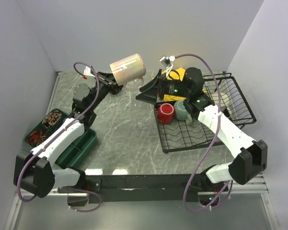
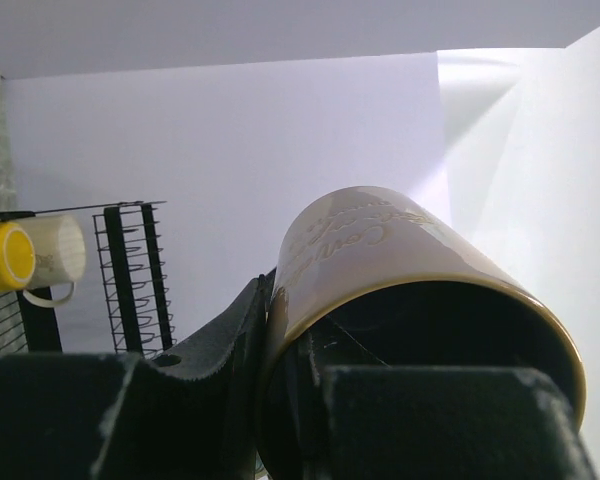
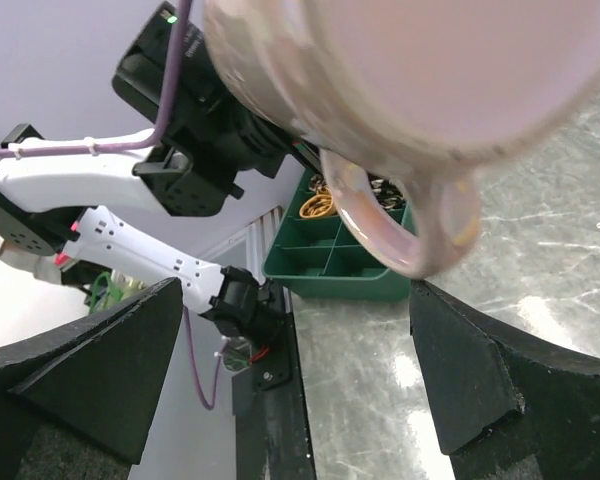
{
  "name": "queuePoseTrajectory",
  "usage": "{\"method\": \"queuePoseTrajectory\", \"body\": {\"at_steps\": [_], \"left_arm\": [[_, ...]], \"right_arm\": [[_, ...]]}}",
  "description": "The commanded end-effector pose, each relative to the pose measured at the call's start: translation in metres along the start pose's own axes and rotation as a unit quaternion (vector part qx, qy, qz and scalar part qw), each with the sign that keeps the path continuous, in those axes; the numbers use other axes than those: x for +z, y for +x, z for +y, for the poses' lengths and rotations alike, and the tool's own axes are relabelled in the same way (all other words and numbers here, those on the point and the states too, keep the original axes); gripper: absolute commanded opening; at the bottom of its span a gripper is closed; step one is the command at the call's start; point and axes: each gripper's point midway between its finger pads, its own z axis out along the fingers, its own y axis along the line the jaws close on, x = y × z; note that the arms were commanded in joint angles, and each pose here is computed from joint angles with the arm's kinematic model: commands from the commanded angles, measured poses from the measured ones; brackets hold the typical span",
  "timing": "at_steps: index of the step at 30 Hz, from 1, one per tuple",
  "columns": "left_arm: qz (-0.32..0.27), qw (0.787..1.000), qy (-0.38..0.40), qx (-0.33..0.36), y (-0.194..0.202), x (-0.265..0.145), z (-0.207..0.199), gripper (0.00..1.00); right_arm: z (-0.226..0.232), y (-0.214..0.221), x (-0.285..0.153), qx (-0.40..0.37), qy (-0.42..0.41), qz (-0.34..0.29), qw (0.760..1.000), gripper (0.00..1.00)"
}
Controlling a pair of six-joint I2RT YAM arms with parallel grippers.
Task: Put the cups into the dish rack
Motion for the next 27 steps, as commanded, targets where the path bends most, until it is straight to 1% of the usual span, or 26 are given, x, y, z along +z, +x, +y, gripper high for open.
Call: {"method": "queuePoseTrajectory", "body": {"at_steps": [1,2,9,13,19,20,21,22,27], "left_arm": [[0.006,0.989,0.15,0.004,0.017,-0.023,-0.099,0.01],[0.008,0.989,0.15,0.002,0.019,-0.024,-0.099,0.01],[0.035,0.989,0.142,-0.029,0.04,-0.026,-0.087,0.01],[0.044,0.989,0.139,-0.039,0.049,-0.026,-0.083,0.01],[0.054,0.988,0.137,-0.051,0.057,-0.022,-0.077,0.01],[0.057,0.988,0.137,-0.052,0.059,-0.022,-0.077,0.01],[0.059,0.988,0.134,-0.053,0.061,-0.021,-0.075,0.01],[0.058,0.988,0.133,-0.052,0.062,-0.021,-0.074,0.01],[0.059,0.991,0.114,-0.04,0.066,-0.017,-0.065,0.01]], "right_arm": [[0.017,-0.009,-0.006,-0.035,-0.014,-0.016,0.999,1.0],[0.018,-0.009,-0.006,-0.039,-0.021,-0.018,0.999,1.0],[0.033,-0.019,0.002,0.002,-0.07,-0.023,0.997,1.0],[0.044,-0.024,0.001,-0.002,-0.095,-0.029,0.995,0.99],[0.056,-0.016,0.004,0.008,-0.118,-0.021,0.993,0.84],[0.057,-0.014,0.005,0.007,-0.119,-0.019,0.993,0.77],[0.057,-0.014,0.005,0.009,-0.119,-0.019,0.993,0.74],[0.057,-0.013,0.005,0.01,-0.119,-0.019,0.993,0.68],[0.057,-0.013,0.005,0.019,-0.117,-0.019,0.993,0.53]]}}
